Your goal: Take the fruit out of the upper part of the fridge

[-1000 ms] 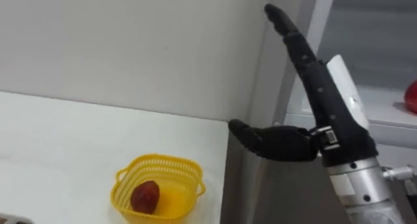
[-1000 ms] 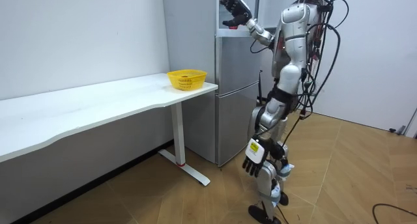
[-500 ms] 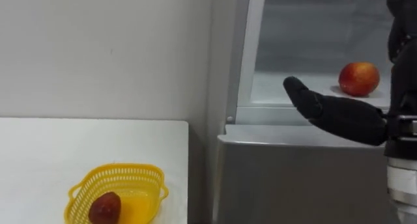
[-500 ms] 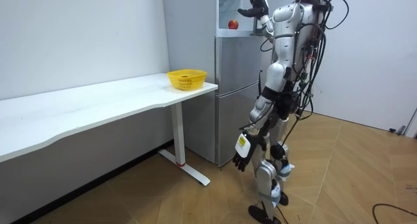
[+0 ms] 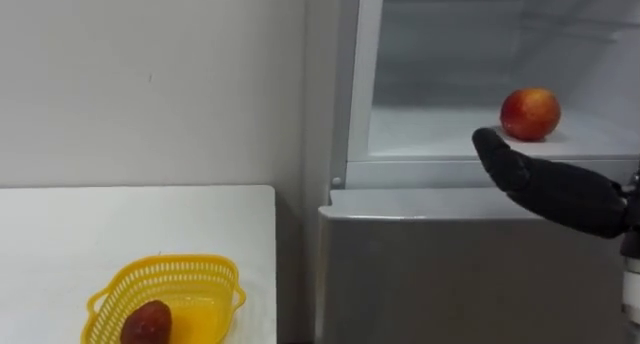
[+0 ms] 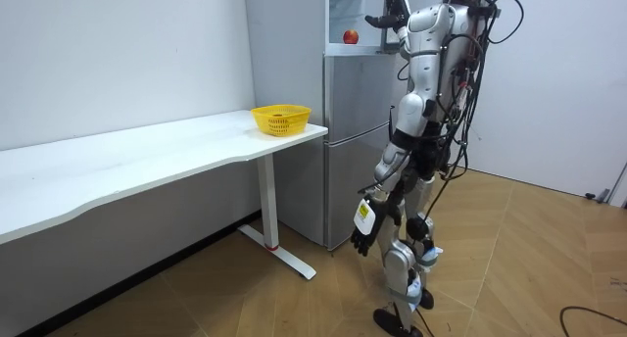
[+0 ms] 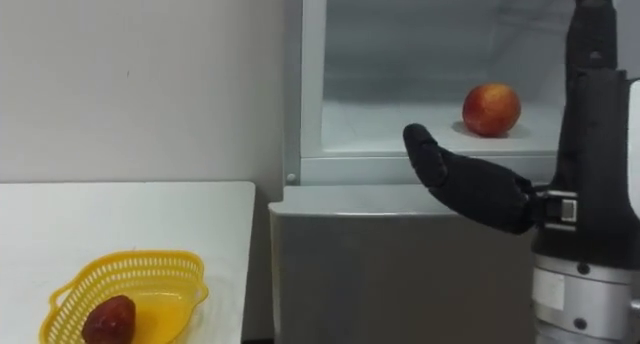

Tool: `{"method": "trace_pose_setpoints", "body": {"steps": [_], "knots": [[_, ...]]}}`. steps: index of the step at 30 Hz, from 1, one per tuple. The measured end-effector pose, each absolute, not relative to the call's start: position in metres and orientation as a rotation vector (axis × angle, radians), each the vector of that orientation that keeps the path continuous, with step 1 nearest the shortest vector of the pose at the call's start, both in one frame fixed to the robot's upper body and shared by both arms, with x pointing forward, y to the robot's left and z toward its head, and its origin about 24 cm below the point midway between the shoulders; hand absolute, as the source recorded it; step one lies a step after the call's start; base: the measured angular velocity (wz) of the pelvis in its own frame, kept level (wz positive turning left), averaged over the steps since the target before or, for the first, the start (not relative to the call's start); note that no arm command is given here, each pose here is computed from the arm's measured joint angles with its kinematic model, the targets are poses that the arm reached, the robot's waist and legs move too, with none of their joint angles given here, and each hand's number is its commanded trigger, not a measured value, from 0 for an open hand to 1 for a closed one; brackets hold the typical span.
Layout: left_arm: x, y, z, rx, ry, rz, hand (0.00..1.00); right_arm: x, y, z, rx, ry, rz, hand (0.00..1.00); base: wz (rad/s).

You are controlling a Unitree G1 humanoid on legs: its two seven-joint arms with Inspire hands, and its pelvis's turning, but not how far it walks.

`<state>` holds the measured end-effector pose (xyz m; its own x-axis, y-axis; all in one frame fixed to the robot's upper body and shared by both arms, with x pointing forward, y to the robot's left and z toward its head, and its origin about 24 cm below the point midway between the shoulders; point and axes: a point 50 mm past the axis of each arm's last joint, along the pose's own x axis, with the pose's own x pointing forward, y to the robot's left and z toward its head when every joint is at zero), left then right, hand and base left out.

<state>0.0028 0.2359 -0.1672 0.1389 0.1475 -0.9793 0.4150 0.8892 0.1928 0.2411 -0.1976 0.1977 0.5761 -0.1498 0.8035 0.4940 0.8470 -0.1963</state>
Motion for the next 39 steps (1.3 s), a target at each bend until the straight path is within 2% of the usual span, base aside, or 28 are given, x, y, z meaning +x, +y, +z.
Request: {"method": "trace_pose_setpoints", "body": {"steps": [14, 22, 27, 39], "knots": [[-0.003, 0.237, -0.167, 0.463, 1.454, -0.218, 0.0, 0.268, -0.225, 0.175, -0.441, -0.687, -0.44, 0.0, 0.01], [-0.019, 0.248, -0.164, 0.44, 1.507, -0.204, 0.0, 0.288, -0.259, 0.189, -0.433, -0.628, -0.545, 0.0, 0.08], [-0.012, 0.254, -0.161, 0.453, 1.485, -0.199, 0.0, 0.299, -0.28, 0.185, -0.44, -0.54, -0.59, 0.0, 0.13], [-0.012, 0.256, -0.159, 0.435, 1.477, -0.2, 0.0, 0.307, -0.298, 0.167, -0.318, -0.408, -0.626, 0.0, 0.07]]}}
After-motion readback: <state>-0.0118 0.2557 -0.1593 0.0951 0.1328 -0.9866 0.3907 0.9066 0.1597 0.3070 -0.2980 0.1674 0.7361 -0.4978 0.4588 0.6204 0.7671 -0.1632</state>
